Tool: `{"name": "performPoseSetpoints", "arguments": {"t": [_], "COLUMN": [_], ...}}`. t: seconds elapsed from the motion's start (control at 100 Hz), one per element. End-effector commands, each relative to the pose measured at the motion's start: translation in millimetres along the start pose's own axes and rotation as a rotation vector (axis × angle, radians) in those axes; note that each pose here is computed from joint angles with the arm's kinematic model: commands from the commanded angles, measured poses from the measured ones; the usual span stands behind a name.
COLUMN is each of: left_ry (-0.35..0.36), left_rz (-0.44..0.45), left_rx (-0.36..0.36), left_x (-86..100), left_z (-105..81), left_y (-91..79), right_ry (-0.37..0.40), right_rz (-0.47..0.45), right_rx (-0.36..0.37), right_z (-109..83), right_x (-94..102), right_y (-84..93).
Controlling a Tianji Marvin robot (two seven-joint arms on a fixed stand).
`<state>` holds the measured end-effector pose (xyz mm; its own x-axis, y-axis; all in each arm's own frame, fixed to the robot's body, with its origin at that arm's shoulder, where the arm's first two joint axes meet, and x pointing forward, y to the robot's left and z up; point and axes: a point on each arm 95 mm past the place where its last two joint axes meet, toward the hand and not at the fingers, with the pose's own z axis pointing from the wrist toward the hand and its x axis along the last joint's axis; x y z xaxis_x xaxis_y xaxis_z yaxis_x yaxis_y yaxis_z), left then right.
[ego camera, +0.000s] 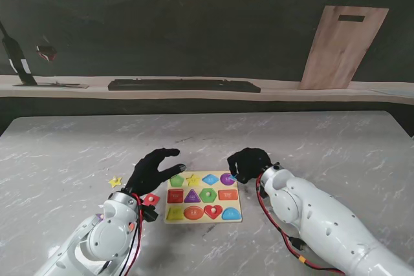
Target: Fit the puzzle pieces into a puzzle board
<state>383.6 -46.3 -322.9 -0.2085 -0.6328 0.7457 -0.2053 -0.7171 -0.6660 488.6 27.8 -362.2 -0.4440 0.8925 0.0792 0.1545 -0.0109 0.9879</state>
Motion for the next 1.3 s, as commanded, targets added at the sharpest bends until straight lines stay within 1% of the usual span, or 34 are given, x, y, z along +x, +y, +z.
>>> {"name": "performPoseSetpoints", "arguments": {"t": [0.0, 0.21, 0.41, 0.56, 0.86, 1.03, 1.29], "left_ry": [0.006, 0.01, 0.013, 0.013, 0.014, 0.013, 0.013], "left_rz": [-0.012, -0.01, -0.011, -0.011, -0.009, -0.009, -0.01], "left_rx": [0.007, 0.022, 0.028, 0.029, 0.03, 0.029, 0.028], "left_x": [2.2, 1.4, 1.5, 1.4, 0.9, 0.5, 0.2], "left_z": [-1.3, -3.7, -4.2, -4.2, -4.5, -4.3, -4.4], "left_y": [-0.4, -3.5, -4.4, -4.6, -5.0, -4.8, -4.6], "right_ry": [0.028, 0.054, 0.061, 0.055, 0.042, 0.039, 0.008], "right_rz": [0.012, 0.02, 0.025, 0.022, 0.002, -0.003, -0.009], "right_rx": [-0.024, -0.018, 0.001, 0.016, 0.039, 0.049, 0.071], "right_z": [11.1, 29.7, 41.0, 45.3, 53.6, 57.4, 60.8], "right_x": [20.3, 41.7, 54.4, 58.8, 61.2, 63.6, 70.3], "right_y": [7.6, 11.1, 7.1, 1.3, -9.1, -12.0, -14.2]}}
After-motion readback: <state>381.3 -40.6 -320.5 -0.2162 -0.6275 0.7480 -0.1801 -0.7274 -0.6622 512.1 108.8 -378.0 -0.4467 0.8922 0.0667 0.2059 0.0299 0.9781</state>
